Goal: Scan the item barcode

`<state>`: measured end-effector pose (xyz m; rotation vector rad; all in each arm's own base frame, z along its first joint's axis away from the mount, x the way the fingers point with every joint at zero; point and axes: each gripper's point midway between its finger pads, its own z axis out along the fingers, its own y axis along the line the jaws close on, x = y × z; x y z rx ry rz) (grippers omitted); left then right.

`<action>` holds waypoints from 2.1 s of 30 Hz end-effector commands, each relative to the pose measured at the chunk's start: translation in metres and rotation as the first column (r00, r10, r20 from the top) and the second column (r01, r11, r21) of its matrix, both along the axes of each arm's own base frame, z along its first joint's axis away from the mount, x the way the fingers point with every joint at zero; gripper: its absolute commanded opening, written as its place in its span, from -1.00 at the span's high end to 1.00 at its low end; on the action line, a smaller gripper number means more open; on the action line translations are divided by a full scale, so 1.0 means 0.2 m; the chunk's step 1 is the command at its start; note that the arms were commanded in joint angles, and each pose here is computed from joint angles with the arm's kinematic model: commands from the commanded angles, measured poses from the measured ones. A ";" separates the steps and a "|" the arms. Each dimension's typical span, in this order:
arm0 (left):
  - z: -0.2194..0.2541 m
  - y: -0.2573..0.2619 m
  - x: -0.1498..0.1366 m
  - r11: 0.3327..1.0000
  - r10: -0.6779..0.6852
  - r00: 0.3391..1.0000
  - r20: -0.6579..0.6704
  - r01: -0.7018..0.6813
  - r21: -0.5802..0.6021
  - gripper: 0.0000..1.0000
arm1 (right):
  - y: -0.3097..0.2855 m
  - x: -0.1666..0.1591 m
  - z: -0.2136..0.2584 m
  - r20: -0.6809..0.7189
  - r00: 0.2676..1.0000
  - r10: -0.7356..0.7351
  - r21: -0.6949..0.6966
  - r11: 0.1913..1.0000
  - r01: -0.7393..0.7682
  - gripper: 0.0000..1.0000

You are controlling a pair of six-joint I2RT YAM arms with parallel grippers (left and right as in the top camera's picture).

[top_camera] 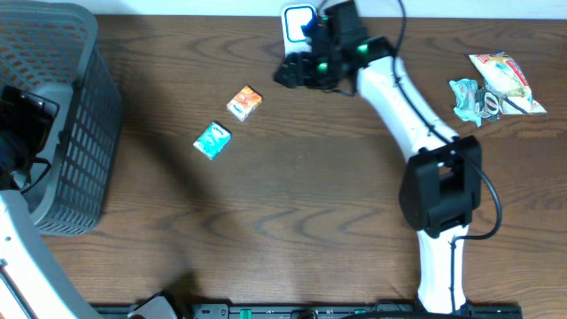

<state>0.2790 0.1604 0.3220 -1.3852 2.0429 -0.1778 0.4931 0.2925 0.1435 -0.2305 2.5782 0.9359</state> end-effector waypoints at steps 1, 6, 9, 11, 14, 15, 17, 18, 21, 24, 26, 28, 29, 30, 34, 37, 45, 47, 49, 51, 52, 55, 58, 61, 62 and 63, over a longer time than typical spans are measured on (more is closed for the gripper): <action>0.03 0.01 -0.01 1.000 0.013 1.000 0.015 -0.013 0.009 -0.95 | 0.10 0.03 0.00 -0.020 0.988 -0.155 -0.004 0.988 0.155 -0.47; 0.03 0.01 -0.01 1.000 0.013 1.000 0.015 -0.013 0.009 -0.95 | 0.28 0.04 -0.05 -0.032 0.966 -0.258 0.036 0.965 0.259 -0.27; 0.03 0.01 -0.01 1.000 0.013 1.000 0.015 -0.013 0.009 -0.95 | 0.40 0.04 -0.10 -0.030 0.971 -0.236 0.084 0.968 0.238 -0.30; 0.03 0.01 -0.01 1.000 0.013 1.000 0.015 -0.013 0.009 -0.96 | 0.47 0.05 -0.16 -0.038 0.972 -0.234 0.110 0.965 0.237 -0.29; 0.03 0.01 -0.01 1.000 0.013 1.000 0.015 -0.013 0.009 -0.96 | 0.53 0.06 -0.22 -0.041 0.971 -0.235 0.131 0.962 0.238 -0.27; 0.03 0.01 -0.01 1.000 0.013 1.000 0.015 -0.013 0.009 -0.95 | 0.55 0.06 -0.24 -0.042 0.971 -0.236 0.140 0.961 0.239 -0.28; 0.03 0.01 -0.01 1.000 0.013 1.000 0.015 -0.013 0.009 -0.95 | 0.59 0.07 -0.26 -0.048 0.969 -0.243 0.161 0.955 0.248 -0.27; 0.03 0.01 -0.01 1.000 0.013 1.000 0.015 -0.013 0.009 -0.95 | 0.60 0.08 -0.28 -0.052 0.967 -0.250 0.174 0.951 0.255 -0.28; 0.03 0.01 -0.01 1.000 0.013 1.000 0.014 -0.013 0.008 -0.95 | 0.59 0.10 -0.35 -0.080 0.950 -0.300 0.166 0.936 0.310 -0.22; 0.03 0.01 -0.01 1.000 0.013 1.000 0.014 -0.013 0.008 -0.96 | 0.57 0.11 -0.43 -0.083 0.942 -0.324 0.133 0.934 0.333 -0.16; 0.03 0.01 -0.01 1.000 0.013 1.000 0.014 -0.013 0.008 -0.95 | 0.54 0.11 -0.49 -0.087 0.934 -0.346 0.091 0.931 0.353 -0.13; 0.03 0.01 -0.01 1.000 0.013 1.000 0.014 -0.013 0.008 -0.95 | 0.46 0.09 -0.57 -0.093 0.917 -0.387 0.009 0.921 0.390 -0.08; 0.03 0.01 -0.01 1.000 0.013 1.000 0.014 -0.013 0.008 -0.95 | 0.43 0.08 -0.60 -0.089 0.914 -0.395 -0.031 0.919 0.394 -0.04; 0.03 0.01 -0.01 1.000 0.013 1.000 0.014 -0.013 0.008 -0.96 | 0.41 0.07 -0.62 -0.081 0.919 -0.386 -0.063 0.922 0.381 -0.01; 0.03 0.01 -0.01 1.000 0.013 1.000 0.014 -0.013 0.008 -0.95 | 0.32 -0.01 -0.70 -0.109 0.923 -0.369 -0.178 0.921 0.347 0.10; 0.03 0.01 -0.01 1.000 0.013 1.000 0.014 -0.013 0.008 -0.95 | 0.22 -0.09 -0.73 -0.154 0.913 -0.377 -0.270 0.905 0.328 0.28; 0.03 0.01 -0.01 1.000 0.013 1.000 0.014 -0.013 0.008 -0.96 | -0.21 -0.32 -0.65 -0.125 0.905 -0.406 -0.625 0.741 0.246 0.34; 0.03 0.01 -0.01 1.000 0.013 1.000 0.014 -0.013 0.008 -0.95 | -0.34 -0.41 -0.61 -0.118 0.897 -0.427 -0.727 0.652 0.215 0.35; 0.03 0.01 -0.01 1.000 0.013 1.000 0.014 -0.013 0.008 -0.96 | -0.44 -0.49 -0.59 -0.134 0.889 -0.437 -0.793 0.585 0.169 0.36; 0.03 0.01 -0.01 1.000 0.013 1.000 0.014 -0.013 0.008 -0.96 | -0.53 -0.60 -0.56 -0.174 0.875 -0.451 -0.848 0.520 0.100 0.39; 0.03 0.01 -0.01 1.000 0.013 1.000 0.014 -0.013 0.008 -0.95 | -0.56 -0.65 -0.55 -0.193 0.869 -0.455 -0.866 0.495 0.067 0.42; 0.03 0.01 -0.01 1.000 0.013 1.000 0.014 -0.013 0.008 -0.95 | -0.63 -0.71 -0.50 -0.199 0.866 -0.458 -0.898 0.438 0.026 0.48; 0.03 0.01 -0.01 1.000 0.013 1.000 0.014 -0.013 0.008 -0.96 | -0.63 -0.72 -0.44 -0.181 0.875 -0.449 -0.902 0.430 0.034 0.48; 0.03 0.01 -0.01 1.000 0.013 1.000 0.014 -0.013 0.008 -0.96 | -0.61 -0.72 -0.34 -0.156 0.887 -0.435 -0.888 0.455 0.066 0.46; 0.03 0.01 -0.01 1.000 0.013 1.000 0.014 -0.013 0.008 -0.96 | -0.60 -0.72 -0.31 -0.148 0.890 -0.431 -0.883 0.463 0.077 0.46; 0.03 0.01 -0.01 1.000 0.013 1.000 0.014 -0.013 0.008 -0.95 | -0.59 -0.71 -0.24 -0.125 0.897 -0.424 -0.867 0.486 0.108 0.44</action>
